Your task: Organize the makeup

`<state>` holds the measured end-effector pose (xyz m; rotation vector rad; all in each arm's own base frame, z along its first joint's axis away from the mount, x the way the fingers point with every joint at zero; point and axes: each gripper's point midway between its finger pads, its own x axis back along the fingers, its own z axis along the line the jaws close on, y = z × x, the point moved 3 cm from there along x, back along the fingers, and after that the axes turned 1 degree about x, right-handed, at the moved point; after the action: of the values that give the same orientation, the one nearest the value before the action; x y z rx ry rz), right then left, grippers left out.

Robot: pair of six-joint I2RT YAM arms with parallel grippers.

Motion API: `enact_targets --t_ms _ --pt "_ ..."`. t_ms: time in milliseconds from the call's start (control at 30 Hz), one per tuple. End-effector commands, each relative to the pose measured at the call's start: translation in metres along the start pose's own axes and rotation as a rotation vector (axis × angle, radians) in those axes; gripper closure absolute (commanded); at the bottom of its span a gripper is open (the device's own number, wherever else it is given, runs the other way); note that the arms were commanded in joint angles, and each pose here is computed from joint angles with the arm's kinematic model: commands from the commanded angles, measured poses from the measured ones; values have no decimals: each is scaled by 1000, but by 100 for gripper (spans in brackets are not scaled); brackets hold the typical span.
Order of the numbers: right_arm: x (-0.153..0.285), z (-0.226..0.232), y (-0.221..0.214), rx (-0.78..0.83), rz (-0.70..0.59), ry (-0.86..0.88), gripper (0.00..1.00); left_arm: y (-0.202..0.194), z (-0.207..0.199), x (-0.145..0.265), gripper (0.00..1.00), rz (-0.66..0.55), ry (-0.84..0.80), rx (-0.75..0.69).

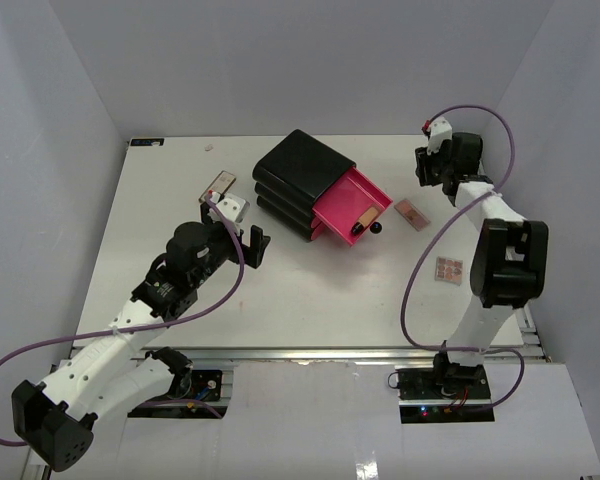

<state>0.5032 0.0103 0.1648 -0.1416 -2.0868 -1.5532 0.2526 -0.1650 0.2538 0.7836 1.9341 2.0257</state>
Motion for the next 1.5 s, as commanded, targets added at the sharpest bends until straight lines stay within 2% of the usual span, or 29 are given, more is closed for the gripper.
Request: enact_targets --t_ms 0,133,300,433,733,1000,1133,1467 --pt "58 26 64 270 -163 57 89 14 -3 8 2 -54 -28 -1" --pt "95 65 85 411 -169 103 89 16 -3 10 2 -63 -33 1" --pt "120 124 111 705 -174 157 87 18 -4 12 2 -70 -35 1" --pt "123 155 109 908 -109 123 86 18 -4 12 2 -71 -36 -1" --pt "101 181 92 1161 -6 87 83 18 -9 13 2 -72 -70 -2" --pt "78 192 75 1278 57 53 79 20 -9 15 2 -79 -71 -2" --pt "70 196 71 1316 77 46 73 20 -10 15 2 -80 -76 -2" --pt "65 198 65 1361 95 30 47 22 -10 16 2 -88 -78 -2"
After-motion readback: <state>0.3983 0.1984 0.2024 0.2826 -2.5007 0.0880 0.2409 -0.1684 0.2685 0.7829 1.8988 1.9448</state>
